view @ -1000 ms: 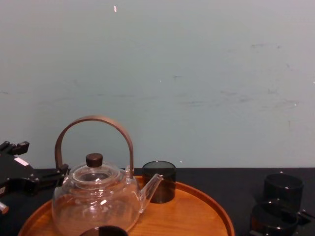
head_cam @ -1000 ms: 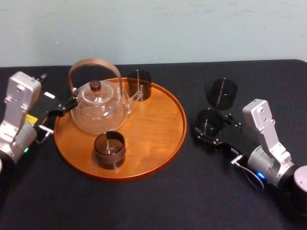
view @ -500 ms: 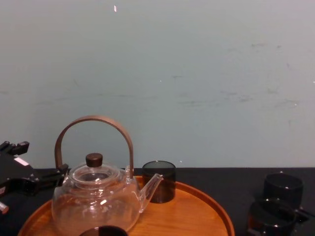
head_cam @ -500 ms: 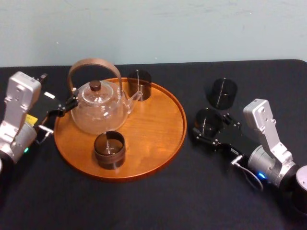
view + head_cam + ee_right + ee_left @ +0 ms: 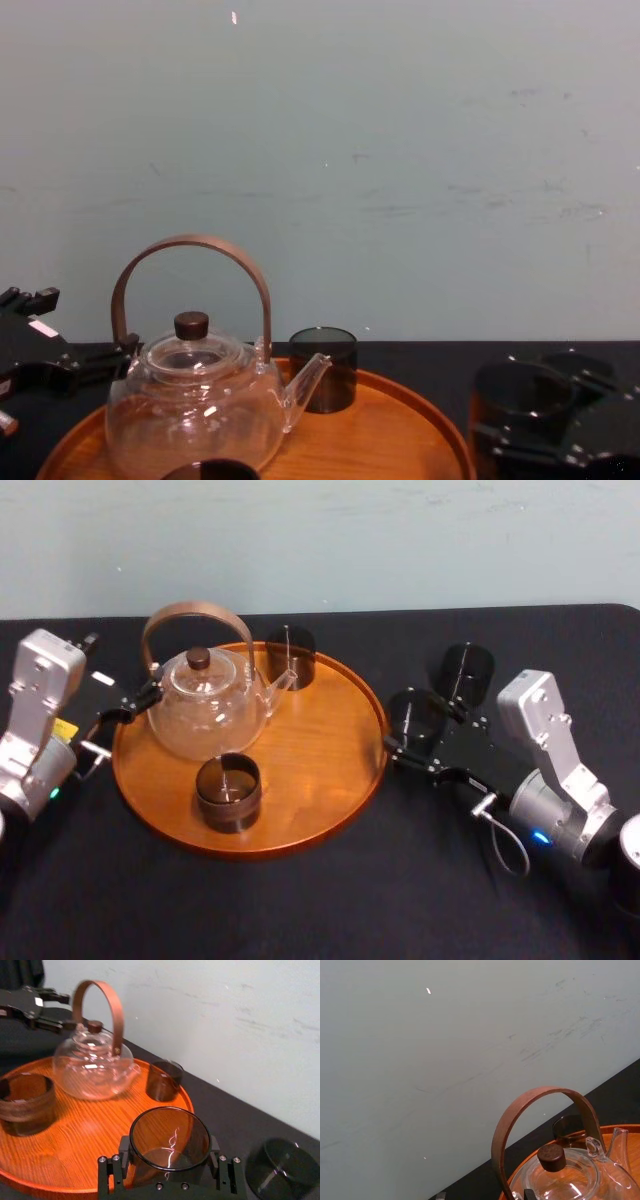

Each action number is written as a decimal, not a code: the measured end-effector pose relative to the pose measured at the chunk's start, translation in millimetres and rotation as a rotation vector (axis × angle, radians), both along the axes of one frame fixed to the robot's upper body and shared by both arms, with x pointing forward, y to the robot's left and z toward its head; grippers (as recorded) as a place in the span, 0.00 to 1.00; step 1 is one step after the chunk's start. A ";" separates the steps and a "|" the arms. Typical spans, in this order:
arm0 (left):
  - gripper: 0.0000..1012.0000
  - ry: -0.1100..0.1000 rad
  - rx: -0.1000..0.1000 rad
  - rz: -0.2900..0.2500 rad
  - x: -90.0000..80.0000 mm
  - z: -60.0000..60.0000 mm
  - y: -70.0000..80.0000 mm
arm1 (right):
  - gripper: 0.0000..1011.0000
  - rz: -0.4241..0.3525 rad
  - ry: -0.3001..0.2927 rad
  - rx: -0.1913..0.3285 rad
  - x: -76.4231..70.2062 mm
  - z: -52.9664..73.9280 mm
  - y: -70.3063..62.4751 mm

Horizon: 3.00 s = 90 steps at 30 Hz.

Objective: Pick up the glass from the table and place it on the tray.

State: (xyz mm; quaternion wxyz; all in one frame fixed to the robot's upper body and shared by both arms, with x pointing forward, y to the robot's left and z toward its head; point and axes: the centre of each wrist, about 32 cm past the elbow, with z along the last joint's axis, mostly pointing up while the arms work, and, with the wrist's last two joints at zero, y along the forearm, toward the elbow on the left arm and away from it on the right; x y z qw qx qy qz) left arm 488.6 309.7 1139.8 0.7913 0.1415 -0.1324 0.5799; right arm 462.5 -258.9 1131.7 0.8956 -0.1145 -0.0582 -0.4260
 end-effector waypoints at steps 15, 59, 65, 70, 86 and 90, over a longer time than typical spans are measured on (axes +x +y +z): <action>1.00 0.000 0.000 0.000 0.0 0.0 0.0 | 0.91 0.095 -0.017 -0.016 18.4 9.1 33.9; 1.00 0.000 0.000 0.000 0.0 0.0 0.0 | 0.91 0.210 0.055 -0.022 28.9 -28.5 79.2; 1.00 0.000 0.000 0.000 0.0 0.0 0.0 | 0.91 0.215 0.063 -0.021 29.9 -32.6 80.6; 1.00 0.000 0.000 0.000 0.0 0.0 0.0 | 0.91 0.217 0.065 -0.017 30.5 -35.0 82.5; 1.00 0.000 0.000 0.000 0.0 0.0 0.0 | 0.91 0.223 0.063 -0.017 30.4 -38.2 85.7; 1.00 0.000 0.000 0.000 0.0 0.0 0.0 | 0.91 0.222 0.064 -0.018 30.3 -38.3 85.6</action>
